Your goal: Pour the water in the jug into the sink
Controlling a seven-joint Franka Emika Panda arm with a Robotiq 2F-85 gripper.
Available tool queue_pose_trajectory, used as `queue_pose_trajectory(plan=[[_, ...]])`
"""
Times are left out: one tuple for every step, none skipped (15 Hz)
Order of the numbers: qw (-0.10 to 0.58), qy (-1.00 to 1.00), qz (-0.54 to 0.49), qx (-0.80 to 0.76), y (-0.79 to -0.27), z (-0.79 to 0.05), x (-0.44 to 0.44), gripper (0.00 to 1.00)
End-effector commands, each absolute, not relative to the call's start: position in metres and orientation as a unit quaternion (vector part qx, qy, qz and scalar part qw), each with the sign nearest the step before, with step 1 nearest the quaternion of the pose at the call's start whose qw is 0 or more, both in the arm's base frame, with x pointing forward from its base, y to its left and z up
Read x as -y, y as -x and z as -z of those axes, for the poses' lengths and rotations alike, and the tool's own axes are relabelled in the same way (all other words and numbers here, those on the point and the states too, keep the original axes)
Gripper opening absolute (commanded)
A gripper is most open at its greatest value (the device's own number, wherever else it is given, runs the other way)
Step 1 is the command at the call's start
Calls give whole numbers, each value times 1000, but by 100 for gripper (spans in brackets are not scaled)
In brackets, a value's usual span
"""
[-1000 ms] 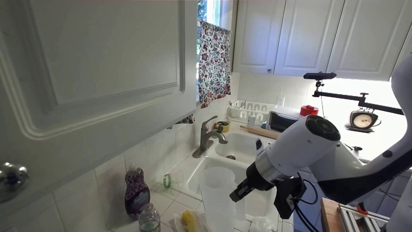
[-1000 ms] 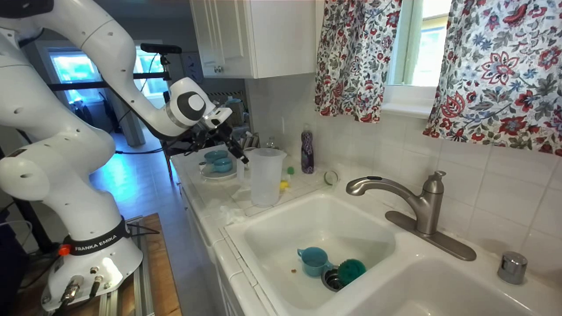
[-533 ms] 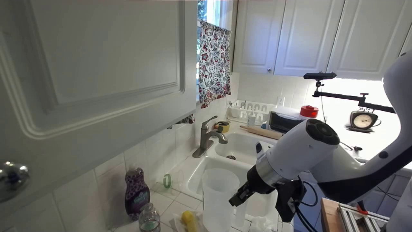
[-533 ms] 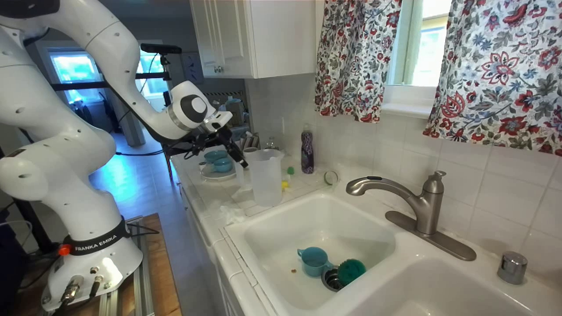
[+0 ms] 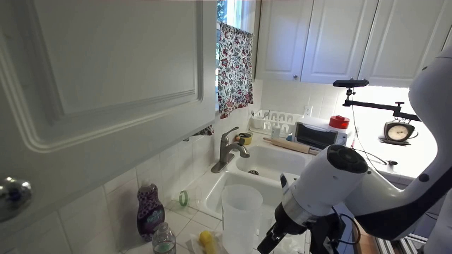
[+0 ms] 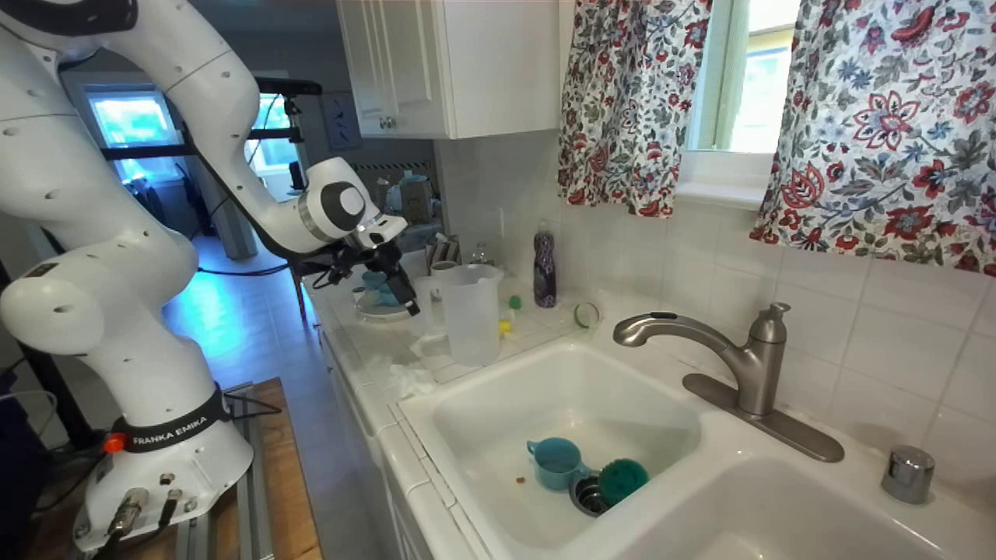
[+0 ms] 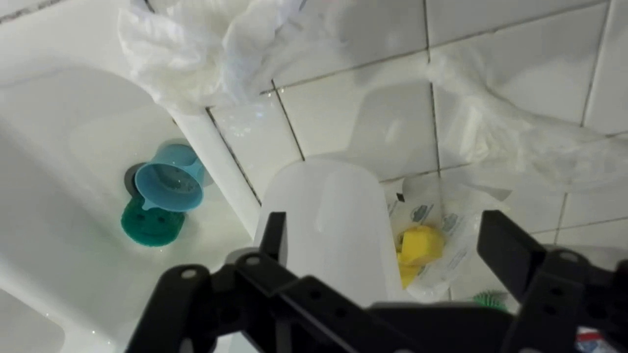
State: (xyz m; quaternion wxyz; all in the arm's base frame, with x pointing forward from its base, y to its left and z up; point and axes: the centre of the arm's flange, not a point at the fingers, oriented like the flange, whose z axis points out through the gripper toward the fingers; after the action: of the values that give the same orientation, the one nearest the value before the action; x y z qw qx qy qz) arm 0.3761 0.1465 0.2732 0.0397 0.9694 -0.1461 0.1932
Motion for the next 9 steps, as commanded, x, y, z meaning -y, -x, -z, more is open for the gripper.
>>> queue_pose_trajectory(plan=[[43,-973,-143,176,-332,-321,-152,100],[37,-974,-126,185,-328,-329,-157,100],[29,-973,-119,193,-328,-336,-161,100],[22,-974,-108,196,-329,-340,-166,100],[12,-973,-106,203,-331,-346,-169,100],[1,-973,-103,208,-333,-354,-171,100],[-8,-971,-102,215,-335,-366,-173,100],[-16,-970,-97,221,-336,-380,-172,100],[-24,-970,-93,224,-335,-397,-170,100]])
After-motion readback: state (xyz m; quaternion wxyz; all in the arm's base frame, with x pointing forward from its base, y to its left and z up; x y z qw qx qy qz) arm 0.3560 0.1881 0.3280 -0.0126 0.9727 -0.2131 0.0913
